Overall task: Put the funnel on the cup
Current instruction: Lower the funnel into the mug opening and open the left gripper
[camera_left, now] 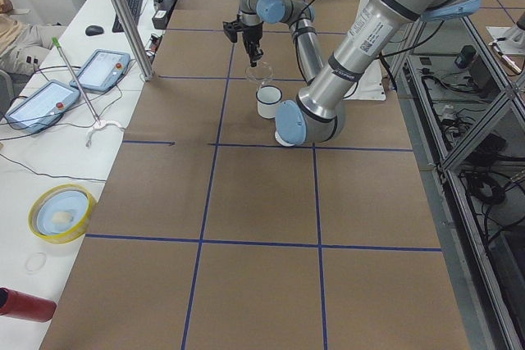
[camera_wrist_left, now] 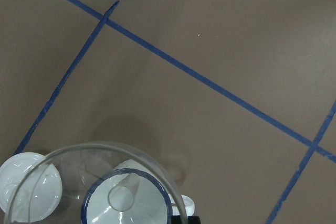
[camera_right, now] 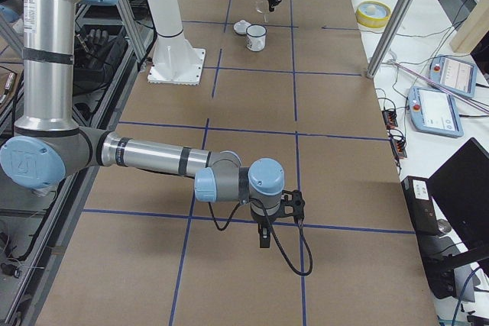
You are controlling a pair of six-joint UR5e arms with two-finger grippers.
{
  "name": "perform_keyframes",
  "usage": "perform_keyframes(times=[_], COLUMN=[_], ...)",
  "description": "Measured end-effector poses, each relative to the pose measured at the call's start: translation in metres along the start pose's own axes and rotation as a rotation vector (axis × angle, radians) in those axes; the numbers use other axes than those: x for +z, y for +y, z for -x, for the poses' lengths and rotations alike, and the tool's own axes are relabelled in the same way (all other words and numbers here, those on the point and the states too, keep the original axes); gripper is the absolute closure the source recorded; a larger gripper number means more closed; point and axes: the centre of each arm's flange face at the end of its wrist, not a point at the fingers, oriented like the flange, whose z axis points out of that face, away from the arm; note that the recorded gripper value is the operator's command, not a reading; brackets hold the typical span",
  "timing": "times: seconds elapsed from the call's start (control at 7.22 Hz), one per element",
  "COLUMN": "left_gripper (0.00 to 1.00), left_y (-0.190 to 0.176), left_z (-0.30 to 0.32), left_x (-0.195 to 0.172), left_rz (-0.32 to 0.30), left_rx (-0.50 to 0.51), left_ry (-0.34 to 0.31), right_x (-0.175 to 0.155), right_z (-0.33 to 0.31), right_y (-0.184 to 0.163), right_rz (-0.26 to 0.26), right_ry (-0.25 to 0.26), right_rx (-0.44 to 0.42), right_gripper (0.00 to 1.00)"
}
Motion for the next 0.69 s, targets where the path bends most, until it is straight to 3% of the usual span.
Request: perform_keyframes(times=[0.28,0.69], left_gripper=[1.0,1.0], left_y=[0.033,0.037], left_z=[-0.004,-0.005], left_x=[0.036,0.067], left_rz=[0.043,0.051], left_rx=[0.064,0.096], left_ry=[-0.02,-0.036], right_x=[0.0,0.0], right_z=[0.0,0.0], right_y=[0.0,0.0], right_rz=[0.0,0.001], right_ry=[0.0,0.0], right_rx=[0.0,0.001], right_gripper=[0.0,0.0])
